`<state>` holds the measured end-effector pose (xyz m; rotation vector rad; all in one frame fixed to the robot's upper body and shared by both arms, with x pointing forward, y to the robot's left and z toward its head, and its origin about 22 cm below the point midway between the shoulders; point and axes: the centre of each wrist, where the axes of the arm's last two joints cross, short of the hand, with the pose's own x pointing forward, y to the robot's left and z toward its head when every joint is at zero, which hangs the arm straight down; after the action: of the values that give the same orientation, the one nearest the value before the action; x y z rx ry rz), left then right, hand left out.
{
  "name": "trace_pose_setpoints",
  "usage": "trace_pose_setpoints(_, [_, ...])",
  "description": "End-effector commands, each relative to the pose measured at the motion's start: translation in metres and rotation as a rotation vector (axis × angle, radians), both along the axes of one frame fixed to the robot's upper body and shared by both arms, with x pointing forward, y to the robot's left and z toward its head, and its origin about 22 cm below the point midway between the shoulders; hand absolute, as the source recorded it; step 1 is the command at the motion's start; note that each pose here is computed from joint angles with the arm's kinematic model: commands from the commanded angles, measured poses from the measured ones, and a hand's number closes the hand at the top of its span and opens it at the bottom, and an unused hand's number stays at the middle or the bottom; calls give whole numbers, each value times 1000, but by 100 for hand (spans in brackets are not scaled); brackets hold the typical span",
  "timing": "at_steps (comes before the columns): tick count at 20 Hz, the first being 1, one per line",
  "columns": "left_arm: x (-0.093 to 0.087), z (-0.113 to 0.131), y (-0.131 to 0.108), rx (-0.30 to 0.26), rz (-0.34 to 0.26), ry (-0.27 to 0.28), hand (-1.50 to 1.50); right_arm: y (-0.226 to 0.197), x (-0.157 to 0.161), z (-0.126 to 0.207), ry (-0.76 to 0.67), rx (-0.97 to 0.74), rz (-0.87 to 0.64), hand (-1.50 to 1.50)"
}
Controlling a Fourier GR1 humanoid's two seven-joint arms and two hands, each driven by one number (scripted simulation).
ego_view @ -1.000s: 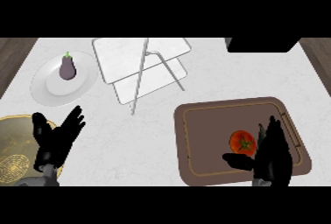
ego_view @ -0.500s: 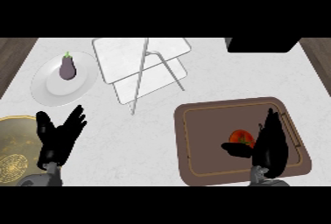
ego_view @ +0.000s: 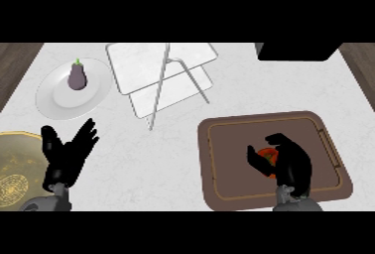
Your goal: Pick the tomato from the tray and place it in the tiered shelf
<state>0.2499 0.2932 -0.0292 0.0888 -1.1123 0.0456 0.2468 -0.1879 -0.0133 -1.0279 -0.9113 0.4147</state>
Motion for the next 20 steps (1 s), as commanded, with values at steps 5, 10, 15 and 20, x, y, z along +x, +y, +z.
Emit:
trace_pose_setpoints(5, [-8,9,1,8,1,10,0,27,12,-18,-66,20,82,150])
trace_pose_setpoints(10, [0,5,-4,-3,-20,-15,0,69,-12,16,-137,-35,298,150])
trace_pose_setpoints(15, [14,11,-30,-7,-117,-34,0,141,-34,14,15,-7,1009,150])
trace_pose_setpoints(20, [-1,-6,-10,9,-56,10,0,179,-58,89,-142,125,1238,150])
